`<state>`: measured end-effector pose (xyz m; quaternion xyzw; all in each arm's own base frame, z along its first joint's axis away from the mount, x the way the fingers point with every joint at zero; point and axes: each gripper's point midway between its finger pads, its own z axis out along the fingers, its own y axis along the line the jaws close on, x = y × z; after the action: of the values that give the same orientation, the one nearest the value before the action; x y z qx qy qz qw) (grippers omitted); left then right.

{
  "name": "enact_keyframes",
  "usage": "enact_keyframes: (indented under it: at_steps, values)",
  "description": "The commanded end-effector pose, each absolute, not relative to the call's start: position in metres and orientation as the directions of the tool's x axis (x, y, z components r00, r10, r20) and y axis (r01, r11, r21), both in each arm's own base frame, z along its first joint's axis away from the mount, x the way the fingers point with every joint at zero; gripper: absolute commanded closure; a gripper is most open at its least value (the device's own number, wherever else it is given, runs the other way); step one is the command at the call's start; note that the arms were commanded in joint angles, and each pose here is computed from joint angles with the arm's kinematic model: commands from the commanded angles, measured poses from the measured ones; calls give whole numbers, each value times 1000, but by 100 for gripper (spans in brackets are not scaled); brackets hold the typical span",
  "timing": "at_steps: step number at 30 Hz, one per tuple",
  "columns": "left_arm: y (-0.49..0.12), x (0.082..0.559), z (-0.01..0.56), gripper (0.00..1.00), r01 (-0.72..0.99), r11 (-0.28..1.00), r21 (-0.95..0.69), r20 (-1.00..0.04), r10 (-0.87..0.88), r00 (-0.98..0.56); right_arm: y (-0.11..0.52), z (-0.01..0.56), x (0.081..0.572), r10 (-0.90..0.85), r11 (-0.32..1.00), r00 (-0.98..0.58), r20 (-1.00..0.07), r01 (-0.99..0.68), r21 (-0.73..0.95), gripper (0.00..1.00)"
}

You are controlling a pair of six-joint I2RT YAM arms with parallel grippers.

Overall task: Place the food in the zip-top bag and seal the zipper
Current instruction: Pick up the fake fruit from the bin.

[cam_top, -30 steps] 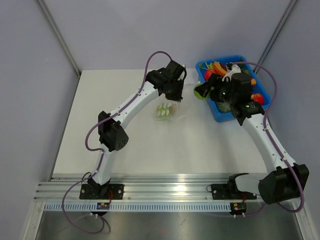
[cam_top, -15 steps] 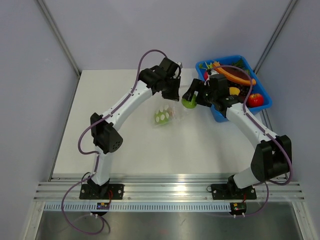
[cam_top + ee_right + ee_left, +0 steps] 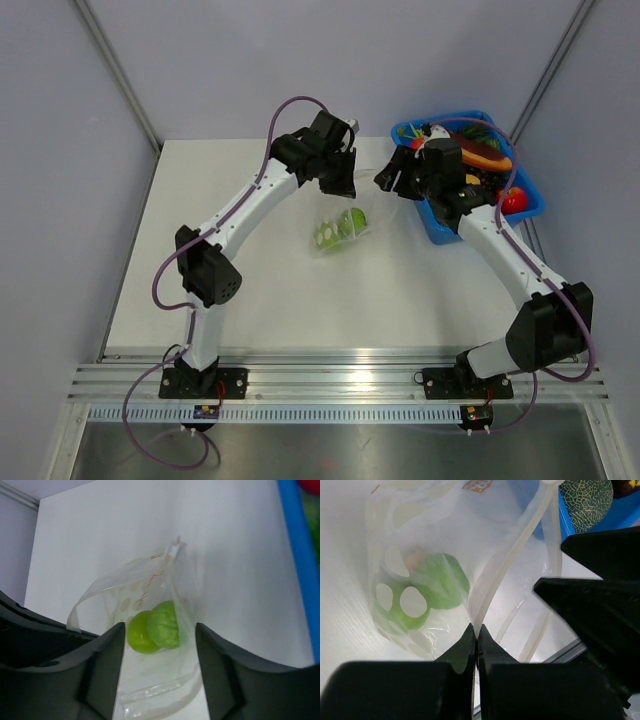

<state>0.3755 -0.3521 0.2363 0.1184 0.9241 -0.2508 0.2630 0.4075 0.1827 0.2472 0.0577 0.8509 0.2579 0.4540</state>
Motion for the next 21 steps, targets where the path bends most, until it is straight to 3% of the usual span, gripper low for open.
enact_keyframes:
  at_steps: [1, 3, 8, 9, 13, 16, 21]
  values:
    - [-350, 375, 268, 100, 382, 812, -441, -598, 52, -800, 149, 277, 410, 345, 909, -463, -816, -50, 413, 41]
    - [-347, 375, 264, 100, 375, 816, -440, -592, 50, -804, 131, 278, 412, 357, 920, -435, -826, 10, 393, 53]
    - [-342, 379, 261, 100, 361, 825, -435, -591, 41, -805, 72, 262, 425, 435, 898, -421, -796, 139, 418, 57]
    - [-341, 379, 260, 100, 359, 828, -432, -592, 40, -805, 61, 254, 426, 437, 898, -434, -788, 169, 406, 54]
    - [-339, 379, 261, 100, 359, 829, -428, -596, 40, -802, 22, 222, 433, 413, 910, -504, -759, 254, 326, 22]
    - [-339, 379, 260, 100, 359, 829, -430, -597, 38, -802, 8, 206, 438, 397, 916, -540, -742, 290, 278, 6]
    - [-337, 377, 257, 100, 354, 831, -429, -591, 38, -806, -25, 196, 447, 394, 905, -531, -750, 367, 216, 2]
